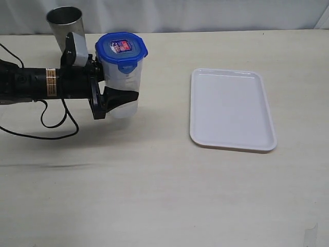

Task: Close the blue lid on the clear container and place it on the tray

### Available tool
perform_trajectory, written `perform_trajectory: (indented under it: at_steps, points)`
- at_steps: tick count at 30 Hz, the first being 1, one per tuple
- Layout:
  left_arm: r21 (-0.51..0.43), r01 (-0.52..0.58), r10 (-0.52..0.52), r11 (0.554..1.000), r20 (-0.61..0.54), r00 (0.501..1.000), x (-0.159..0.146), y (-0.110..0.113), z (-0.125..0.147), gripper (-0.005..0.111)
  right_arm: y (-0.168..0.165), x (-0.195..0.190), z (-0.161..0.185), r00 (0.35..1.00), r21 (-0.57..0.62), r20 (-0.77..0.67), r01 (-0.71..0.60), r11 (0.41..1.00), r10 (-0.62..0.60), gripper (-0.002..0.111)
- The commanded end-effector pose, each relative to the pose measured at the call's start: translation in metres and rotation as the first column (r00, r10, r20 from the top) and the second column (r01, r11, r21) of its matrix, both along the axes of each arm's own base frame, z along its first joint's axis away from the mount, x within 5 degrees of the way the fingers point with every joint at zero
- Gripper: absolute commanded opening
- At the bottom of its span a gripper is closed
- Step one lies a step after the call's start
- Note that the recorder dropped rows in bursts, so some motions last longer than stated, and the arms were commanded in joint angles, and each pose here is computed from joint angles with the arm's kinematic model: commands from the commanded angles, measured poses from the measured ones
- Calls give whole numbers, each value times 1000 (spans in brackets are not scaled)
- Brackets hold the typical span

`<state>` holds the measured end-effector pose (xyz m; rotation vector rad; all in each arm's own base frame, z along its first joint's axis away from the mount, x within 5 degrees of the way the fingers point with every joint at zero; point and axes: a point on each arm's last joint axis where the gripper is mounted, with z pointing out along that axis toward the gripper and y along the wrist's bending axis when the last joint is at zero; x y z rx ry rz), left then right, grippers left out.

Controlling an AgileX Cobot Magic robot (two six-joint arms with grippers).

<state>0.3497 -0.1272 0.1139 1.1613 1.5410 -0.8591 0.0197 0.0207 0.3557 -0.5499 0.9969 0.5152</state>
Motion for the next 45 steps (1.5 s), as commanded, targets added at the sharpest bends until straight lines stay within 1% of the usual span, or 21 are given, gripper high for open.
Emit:
perform_trajectory:
  at_steps: [1,5,8,12,16,19,22,28,30,31,34,45]
  points:
    - [-54,-1,2,999,28,1000,2,-2,12,0,3,9,-20,994,-18,-27,108,994,-109,4]
    - [-52,4,-3,999,22,1000,1,-2,12,0,3,20,-42,963,-64,-81,254,965,-259,4]
    - [-43,20,-19,999,18,1000,0,-2,11,0,-1,26,-58,920,-33,-169,354,934,-355,4]
    - [-36,32,-31,999,17,999,-1,-2,11,0,-9,28,-77,859,21,-243,469,883,-451,4]
    - [-37,32,-32,999,18,999,-1,-3,11,0,-14,26,-93,808,21,-243,557,830,-536,4]
    - [-46,38,-37,998,19,999,-2,-3,11,0,-17,29,-107,772,-1,-266,599,801,-577,4]
    - [-63,48,-47,997,22,999,-2,-3,13,0,-18,31,-115,748,-20,-288,619,785,-598,4]
    - [-65,50,-48,997,22,999,-3,-3,13,0,-18,35,-136,730,-57,-327,619,783,-601,4]
    - [-65,50,-48,997,22,999,-3,-3,13,0,-18,36,-136,728,-61,-331,619,783,-601,4]
    - [-65,50,-48,997,22,999,-3,-3,13,0,-18,36,-141,708,-98,-370,615,783,-602,4]
    - [-65,50,-48,997,22,999,-3,-3,13,0,-18,37,-147,683,-139,-412,607,782,-604,4]
    - [-65,50,-48,997,22,999,-3,-3,13,0,-18,37,-147,680,-144,-416,607,782,-604,4]
